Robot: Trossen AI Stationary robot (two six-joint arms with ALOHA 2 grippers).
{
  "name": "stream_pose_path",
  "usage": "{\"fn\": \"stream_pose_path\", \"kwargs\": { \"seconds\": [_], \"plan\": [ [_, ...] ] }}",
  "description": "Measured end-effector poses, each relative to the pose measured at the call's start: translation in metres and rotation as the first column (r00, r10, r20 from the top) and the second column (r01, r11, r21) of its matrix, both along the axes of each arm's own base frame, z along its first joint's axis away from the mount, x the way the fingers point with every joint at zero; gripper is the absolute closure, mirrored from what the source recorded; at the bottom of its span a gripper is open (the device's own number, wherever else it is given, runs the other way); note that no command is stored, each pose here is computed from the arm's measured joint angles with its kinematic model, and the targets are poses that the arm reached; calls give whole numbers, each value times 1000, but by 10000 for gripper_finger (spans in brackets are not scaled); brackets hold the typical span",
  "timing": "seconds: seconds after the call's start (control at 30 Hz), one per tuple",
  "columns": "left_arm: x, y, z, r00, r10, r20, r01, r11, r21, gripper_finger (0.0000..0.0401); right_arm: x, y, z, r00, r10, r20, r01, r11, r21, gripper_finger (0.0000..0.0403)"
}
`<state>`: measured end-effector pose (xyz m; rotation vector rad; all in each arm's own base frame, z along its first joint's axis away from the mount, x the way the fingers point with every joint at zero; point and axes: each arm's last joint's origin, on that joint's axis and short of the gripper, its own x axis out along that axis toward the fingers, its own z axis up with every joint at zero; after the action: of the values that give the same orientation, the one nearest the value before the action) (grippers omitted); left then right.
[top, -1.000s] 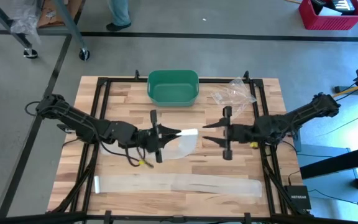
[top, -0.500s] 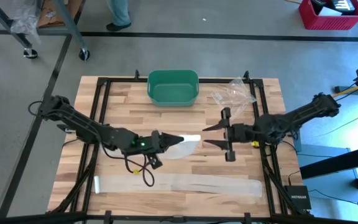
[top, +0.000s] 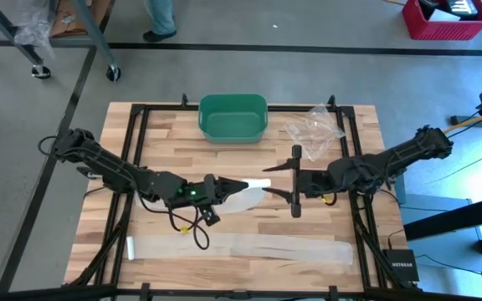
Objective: Roll bandage
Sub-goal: Roll the top white bandage
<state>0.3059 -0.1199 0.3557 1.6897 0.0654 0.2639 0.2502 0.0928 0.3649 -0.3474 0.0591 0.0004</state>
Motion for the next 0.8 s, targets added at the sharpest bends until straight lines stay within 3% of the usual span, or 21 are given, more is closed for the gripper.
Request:
{"fn": "stream_pose_path", "kwargs": {
  "seconds": [0.17, 0.5, 0.63, 0.8],
  "plan": [
    [-1, -2, 0, 1000, -7, -1, 7, 1000, 1, 368, 2, 3, 3, 998, 60, 25, -60, 998, -4, 205],
    [-1, -1, 0, 1000, 19, 3, -19, 999, -36, 368, 2, 2, 4, 999, 33, 33, -31, 999, -42, 316],
    [-1, -1, 0, 999, 1, 39, 6, 982, -190, 368, 2, 2, 4, 999, 32, 32, -28, 994, -103, 376],
    [-3, -4, 0, 997, 22, 81, 11, 923, -385, 357, 0, 1, 5, 999, 31, 33, -26, 990, -140, 379]
  ]
}}
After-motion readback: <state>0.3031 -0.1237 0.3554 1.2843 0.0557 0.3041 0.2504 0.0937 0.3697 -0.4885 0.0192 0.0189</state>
